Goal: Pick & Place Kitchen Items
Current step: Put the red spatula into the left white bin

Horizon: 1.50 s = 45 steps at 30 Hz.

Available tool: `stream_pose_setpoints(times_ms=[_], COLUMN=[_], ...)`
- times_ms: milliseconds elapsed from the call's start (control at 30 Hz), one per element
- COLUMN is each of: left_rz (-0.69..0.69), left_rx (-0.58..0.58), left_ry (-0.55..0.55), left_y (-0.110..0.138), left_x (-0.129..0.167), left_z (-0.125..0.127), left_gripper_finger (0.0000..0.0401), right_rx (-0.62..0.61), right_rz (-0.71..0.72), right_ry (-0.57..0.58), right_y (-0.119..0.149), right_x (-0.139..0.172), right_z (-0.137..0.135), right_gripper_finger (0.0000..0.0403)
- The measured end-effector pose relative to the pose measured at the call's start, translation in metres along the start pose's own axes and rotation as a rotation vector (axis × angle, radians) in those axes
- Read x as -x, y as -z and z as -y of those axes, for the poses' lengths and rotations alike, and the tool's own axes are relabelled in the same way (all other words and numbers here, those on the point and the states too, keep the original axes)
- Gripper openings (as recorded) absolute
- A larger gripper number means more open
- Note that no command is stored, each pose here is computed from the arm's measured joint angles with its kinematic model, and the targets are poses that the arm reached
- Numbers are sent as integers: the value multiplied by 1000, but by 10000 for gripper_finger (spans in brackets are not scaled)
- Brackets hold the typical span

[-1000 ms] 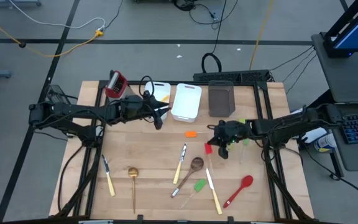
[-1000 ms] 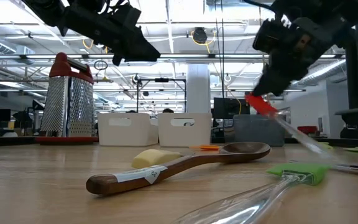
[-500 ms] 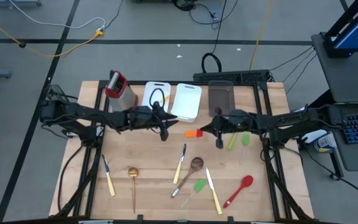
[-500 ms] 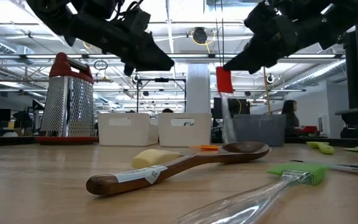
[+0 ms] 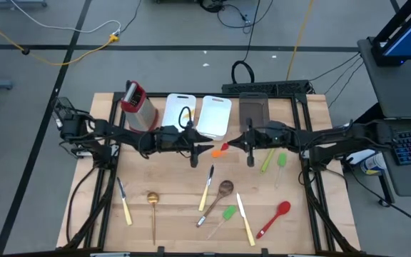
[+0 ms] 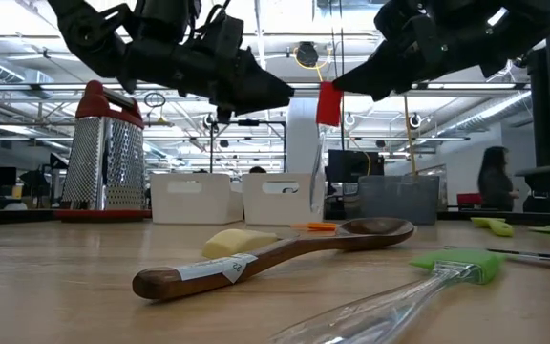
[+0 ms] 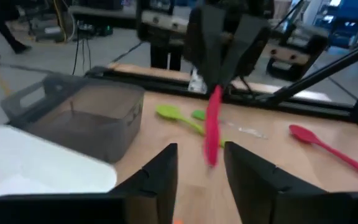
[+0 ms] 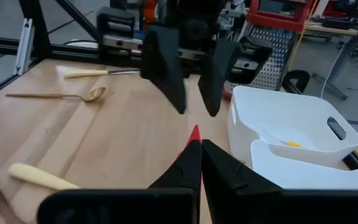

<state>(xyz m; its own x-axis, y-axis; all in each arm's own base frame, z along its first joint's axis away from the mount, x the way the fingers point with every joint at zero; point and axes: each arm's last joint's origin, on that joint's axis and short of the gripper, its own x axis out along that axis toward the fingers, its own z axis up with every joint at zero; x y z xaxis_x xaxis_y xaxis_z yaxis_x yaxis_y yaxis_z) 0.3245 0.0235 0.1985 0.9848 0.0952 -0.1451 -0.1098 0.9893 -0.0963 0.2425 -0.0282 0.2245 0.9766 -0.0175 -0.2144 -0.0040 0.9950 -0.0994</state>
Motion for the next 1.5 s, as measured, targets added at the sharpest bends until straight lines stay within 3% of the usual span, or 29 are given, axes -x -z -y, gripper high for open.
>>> stream_pose_setpoints(times_ms=[333,767,933,1200,1500], left_rz=[8,-12,-23,-20,-20], left_rx=[6,-36,-56,-74,-62], left_ry=[0,-59,-103,-155,-158], left_y=[0,2,3,3,3], left_x=[-1,-1,-1,-1,-1], left_z=[0,-6,-8,-9,-9], left_gripper_finger=[235,241,183,17,7], right_rx=[20,47,52,47,-4], right_rz=[164,324,334,321,322], right_ry=[29,70,82,112,123], right_y=[-6,-18,-19,-17,-17], right_x=[-14,-12,-11,-11,-10], right_z=[5,11,14,20,25], right_gripper_finger=[0,0,0,6,51])
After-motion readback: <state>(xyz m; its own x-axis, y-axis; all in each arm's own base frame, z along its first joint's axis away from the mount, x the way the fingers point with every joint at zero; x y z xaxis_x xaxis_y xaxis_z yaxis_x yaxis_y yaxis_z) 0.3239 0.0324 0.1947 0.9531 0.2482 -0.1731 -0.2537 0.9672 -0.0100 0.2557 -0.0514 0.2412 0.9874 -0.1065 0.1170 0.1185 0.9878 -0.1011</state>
